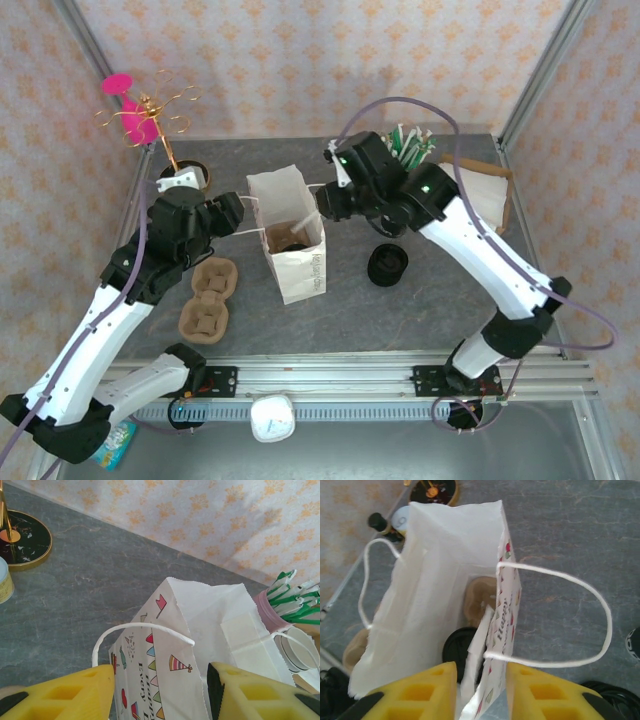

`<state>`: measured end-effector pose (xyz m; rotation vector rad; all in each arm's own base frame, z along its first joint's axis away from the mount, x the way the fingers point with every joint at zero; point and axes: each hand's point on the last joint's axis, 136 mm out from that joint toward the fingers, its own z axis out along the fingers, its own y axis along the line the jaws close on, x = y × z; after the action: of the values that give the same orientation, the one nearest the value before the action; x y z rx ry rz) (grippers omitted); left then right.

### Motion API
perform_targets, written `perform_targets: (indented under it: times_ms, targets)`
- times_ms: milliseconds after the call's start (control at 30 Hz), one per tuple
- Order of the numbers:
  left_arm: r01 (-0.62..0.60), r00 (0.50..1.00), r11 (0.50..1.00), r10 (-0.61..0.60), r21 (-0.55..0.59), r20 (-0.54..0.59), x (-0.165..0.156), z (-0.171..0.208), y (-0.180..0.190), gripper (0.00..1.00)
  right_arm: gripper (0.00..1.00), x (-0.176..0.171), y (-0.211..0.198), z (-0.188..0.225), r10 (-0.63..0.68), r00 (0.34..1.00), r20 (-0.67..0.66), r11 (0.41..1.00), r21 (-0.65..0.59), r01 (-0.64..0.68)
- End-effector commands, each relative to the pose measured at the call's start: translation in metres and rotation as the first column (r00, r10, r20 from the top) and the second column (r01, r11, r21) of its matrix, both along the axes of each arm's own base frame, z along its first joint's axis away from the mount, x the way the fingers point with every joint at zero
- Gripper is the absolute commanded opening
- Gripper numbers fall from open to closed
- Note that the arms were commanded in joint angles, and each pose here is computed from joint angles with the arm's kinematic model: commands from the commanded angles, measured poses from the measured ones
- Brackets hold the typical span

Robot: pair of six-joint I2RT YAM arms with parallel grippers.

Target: Pack the takeout coffee

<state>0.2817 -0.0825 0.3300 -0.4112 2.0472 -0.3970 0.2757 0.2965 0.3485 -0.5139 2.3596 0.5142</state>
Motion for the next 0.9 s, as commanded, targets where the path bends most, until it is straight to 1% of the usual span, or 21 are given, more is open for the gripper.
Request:
perform_targets:
  times_ms: [0,100,133,167,233,333,467,533,600,700,767,800,867]
  targets:
    - [0.014,1.000,1.000,-0.014,0.009,0.011,0.001,0.002,-0.002,0.54,0.41,0.009,-0.005,0.020,-0.030,0.997,0.067,1.000,-0.006,0.030]
    - [0.018,1.000,1.000,-0.018,0.004,0.016,0.002,0.006,-0.003,0.54,0.47,0.011,0.001,0.035,-0.024,0.996,0.091,0.999,0.041,0.020]
    - [0.021,1.000,1.000,-0.021,0.002,0.018,0.002,0.007,-0.004,0.54,0.51,0.012,0.001,0.040,-0.026,0.995,0.100,0.998,0.055,0.021]
    - [0.035,0.999,0.999,-0.035,0.024,0.022,0.003,0.008,-0.005,0.54,0.55,0.013,0.000,0.046,-0.032,0.993,0.113,0.997,0.072,0.024]
    - [0.049,0.998,0.998,-0.050,0.025,0.035,0.004,0.015,-0.007,0.54,0.59,0.018,-0.005,0.052,-0.053,0.991,0.119,0.994,0.096,0.041]
    - [0.096,0.993,0.995,-0.097,0.013,0.065,0.008,0.029,-0.017,0.54,0.62,0.034,-0.026,0.057,-0.132,0.986,0.103,0.983,0.142,0.117]
    - [0.158,0.983,0.987,-0.156,-0.013,0.096,0.015,0.050,-0.033,0.56,0.67,0.061,-0.073,0.063,-0.265,0.961,0.082,0.946,0.213,0.243]
    - [0.209,0.972,0.977,-0.203,-0.042,0.119,0.017,0.061,-0.047,0.56,0.68,0.075,-0.104,0.061,-0.352,0.934,0.065,0.916,0.229,0.330]
    - [0.256,0.959,0.965,-0.246,-0.053,0.143,0.018,0.069,-0.061,0.56,0.71,0.087,-0.142,0.056,-0.454,0.890,0.040,0.866,0.258,0.429]
    - [0.305,0.943,0.951,-0.295,-0.047,0.156,0.018,0.074,-0.079,0.56,0.73,0.094,-0.190,0.043,-0.552,0.834,-0.004,0.793,0.307,0.527]
    - [0.339,0.931,0.939,-0.328,-0.048,0.159,0.017,0.073,-0.092,0.56,0.75,0.097,-0.228,0.023,-0.629,0.775,-0.057,0.723,0.322,0.610]
    - [0.355,0.925,0.934,-0.344,-0.046,0.160,0.017,0.072,-0.097,0.56,0.75,0.097,-0.240,0.012,-0.646,0.759,-0.077,0.704,0.322,0.632]
    - [0.378,0.916,0.925,-0.367,-0.045,0.162,0.017,0.070,-0.107,0.56,0.75,0.097,-0.266,-0.024,-0.702,0.704,-0.107,0.662,0.266,0.700]
